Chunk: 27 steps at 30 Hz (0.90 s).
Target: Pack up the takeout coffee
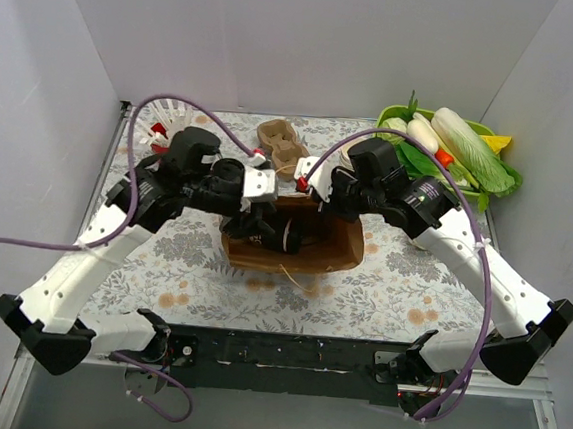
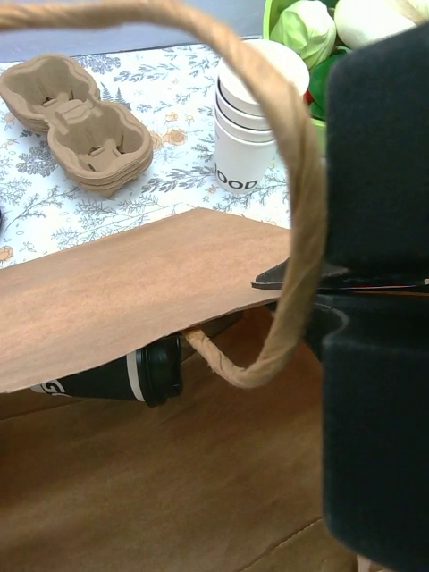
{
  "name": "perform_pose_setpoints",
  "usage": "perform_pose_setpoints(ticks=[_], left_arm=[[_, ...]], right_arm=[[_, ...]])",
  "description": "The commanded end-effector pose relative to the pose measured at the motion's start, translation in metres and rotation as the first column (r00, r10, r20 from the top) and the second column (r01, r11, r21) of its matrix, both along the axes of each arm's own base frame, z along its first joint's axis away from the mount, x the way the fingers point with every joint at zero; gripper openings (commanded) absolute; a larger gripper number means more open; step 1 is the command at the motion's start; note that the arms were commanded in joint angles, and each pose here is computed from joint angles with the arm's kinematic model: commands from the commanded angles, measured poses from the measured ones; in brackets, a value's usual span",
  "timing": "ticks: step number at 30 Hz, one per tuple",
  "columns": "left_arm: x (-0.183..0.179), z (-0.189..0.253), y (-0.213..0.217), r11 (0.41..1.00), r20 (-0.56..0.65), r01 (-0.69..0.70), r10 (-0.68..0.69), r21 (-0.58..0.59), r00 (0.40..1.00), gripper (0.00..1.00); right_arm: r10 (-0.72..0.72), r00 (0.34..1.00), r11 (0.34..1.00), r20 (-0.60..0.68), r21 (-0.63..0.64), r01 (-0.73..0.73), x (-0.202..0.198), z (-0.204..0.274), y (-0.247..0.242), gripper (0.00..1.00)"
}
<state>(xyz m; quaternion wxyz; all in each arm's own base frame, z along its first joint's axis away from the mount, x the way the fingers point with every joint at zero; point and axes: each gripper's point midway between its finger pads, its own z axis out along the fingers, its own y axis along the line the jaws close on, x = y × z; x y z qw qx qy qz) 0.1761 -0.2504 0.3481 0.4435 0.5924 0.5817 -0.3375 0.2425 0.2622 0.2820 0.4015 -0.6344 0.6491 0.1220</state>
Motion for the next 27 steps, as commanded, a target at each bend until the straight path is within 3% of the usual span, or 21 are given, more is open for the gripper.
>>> perform_pose_setpoints(ticks=[1,6,14,19,27], left_arm=[[-0.001,-0.024,-0.002,0.992,0.101,0.055,-0.067,0.115,0.993,0.43],[0.01,-0.053,-0.006,0.973,0.151,0.061,-0.097,0.224,0.984,0.47],[0.032,-0.101,0.001,0.921,0.211,0.031,-0.122,0.388,0.97,0.71],[0.053,-0.134,-0.007,0.876,0.157,0.018,-0.107,0.482,0.982,0.72],[0.067,-0.16,-0.01,0.855,0.223,0.002,-0.137,0.519,0.965,0.75]], right_arm=[[-0.02,1.0,0.996,-0.002,0.086,0.02,0.002,0.021,0.011,0.01],[-0.028,0.999,0.994,-0.027,0.107,0.03,0.002,0.026,0.017,0.01],[0.008,0.999,0.99,-0.05,0.139,-0.001,-0.007,0.032,0.02,0.01],[0.059,0.993,0.987,-0.097,0.152,-0.044,-0.02,0.027,0.023,0.01],[0.109,0.978,0.975,-0.18,0.21,-0.07,-0.043,0.028,0.025,0.01]])
